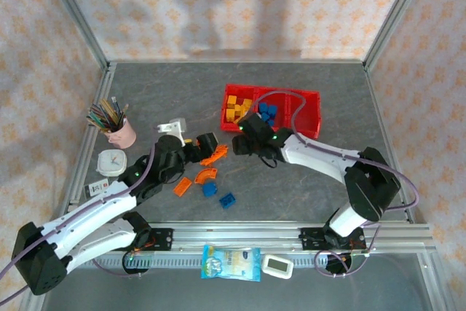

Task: Sort the legos into containers by color
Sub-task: Pick up the lego from the bottom-center of the table.

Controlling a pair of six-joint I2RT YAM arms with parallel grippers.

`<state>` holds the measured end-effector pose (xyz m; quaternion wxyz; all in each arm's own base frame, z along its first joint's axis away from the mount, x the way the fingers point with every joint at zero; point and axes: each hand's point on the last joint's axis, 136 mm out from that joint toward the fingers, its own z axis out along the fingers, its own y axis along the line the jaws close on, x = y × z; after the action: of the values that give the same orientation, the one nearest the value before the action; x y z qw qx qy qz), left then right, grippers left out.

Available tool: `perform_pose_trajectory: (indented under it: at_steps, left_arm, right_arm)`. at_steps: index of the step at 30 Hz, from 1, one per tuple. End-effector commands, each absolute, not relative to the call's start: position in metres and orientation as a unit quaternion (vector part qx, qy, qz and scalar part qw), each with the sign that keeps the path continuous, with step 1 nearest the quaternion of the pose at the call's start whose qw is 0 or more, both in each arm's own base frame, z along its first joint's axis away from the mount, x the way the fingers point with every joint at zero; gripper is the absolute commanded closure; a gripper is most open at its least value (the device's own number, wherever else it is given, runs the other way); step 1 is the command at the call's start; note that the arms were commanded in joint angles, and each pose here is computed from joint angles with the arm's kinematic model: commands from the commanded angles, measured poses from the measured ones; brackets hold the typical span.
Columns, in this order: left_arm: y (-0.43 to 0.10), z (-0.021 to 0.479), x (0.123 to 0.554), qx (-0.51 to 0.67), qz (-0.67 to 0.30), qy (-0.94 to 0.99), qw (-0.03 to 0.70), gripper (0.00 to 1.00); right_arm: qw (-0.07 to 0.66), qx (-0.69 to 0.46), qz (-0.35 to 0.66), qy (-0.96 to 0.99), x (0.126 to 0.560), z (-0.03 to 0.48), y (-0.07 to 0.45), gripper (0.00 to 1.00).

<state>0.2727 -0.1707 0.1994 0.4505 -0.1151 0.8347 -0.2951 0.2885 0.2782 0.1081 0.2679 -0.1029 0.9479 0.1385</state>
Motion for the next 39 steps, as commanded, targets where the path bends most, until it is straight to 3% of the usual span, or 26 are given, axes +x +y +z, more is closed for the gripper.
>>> perform_pose_trajectory:
  at_steps: [1,13,25,39]
  left_arm:
    - [-0.15,0.185,0.263,-0.139,-0.26,0.848,0.441,0.01]
    - [-0.104,0.176,0.231,-0.194,-0.213,0.854,0.434,0.01]
    - [-0.074,0.181,0.214,-0.229,-0.201,0.836,0.456,0.01]
    - [-0.077,0.179,0.216,-0.224,-0.203,0.837,0.456,0.01]
  right_arm:
    - [0.268,-0.114,0.155,0.944,0.267,0.112,0.294,0.35]
    - [0.258,-0.186,0.174,0.932,0.198,0.093,0.367,0.27]
    - [0.241,-0.206,0.143,0.938,0.181,0.056,0.408,0.22]
    - [0.228,-0.207,0.118,0.944,0.182,0.034,0.408,0.43]
